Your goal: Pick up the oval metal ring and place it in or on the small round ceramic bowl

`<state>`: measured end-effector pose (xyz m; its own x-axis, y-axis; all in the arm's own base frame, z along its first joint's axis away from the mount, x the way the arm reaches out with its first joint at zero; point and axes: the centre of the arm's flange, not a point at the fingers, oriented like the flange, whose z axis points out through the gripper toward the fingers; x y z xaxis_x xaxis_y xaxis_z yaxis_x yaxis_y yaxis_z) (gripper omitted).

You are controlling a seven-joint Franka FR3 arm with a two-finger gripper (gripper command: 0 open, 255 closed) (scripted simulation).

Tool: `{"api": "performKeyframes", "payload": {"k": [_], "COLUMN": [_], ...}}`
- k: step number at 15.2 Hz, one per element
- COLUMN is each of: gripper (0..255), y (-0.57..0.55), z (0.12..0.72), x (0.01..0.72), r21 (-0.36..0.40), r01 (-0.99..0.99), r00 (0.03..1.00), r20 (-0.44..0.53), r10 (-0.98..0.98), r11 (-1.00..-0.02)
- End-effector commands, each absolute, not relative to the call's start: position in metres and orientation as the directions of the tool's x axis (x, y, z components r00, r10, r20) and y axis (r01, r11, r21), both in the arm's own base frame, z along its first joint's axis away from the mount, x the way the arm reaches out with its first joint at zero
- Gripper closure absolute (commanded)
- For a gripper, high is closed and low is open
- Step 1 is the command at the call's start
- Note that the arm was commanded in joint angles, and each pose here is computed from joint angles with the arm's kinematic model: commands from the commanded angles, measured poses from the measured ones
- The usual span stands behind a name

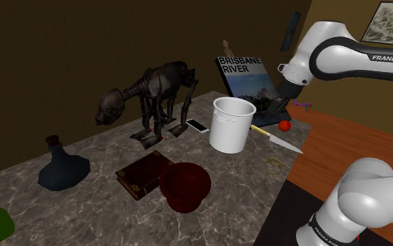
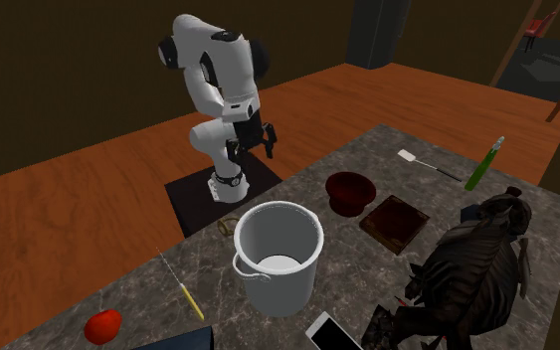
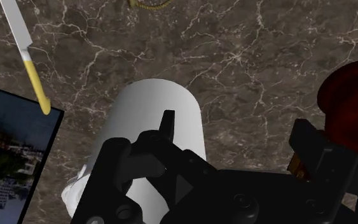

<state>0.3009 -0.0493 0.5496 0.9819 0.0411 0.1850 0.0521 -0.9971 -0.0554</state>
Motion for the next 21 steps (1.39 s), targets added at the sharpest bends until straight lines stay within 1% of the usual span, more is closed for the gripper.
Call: {"api": "performKeyframes", "payload": {"k": [1,17,21], "gripper": [0,0,0], "y": [-0.056,-0.146,-0.151], "z": [0.525,0.350,0.326], "x": [0.295,0.257,0.257], "r21": [-0.042,0.056,0.061], "r01": [0.055,0.075,0.076], "r00": [0.983,0.990,0.990], "r20": [0.178,0.113,0.110], "r10": [0.047,0.081,0.083], "r11": [-0.998,-0.996,-0.995]}}
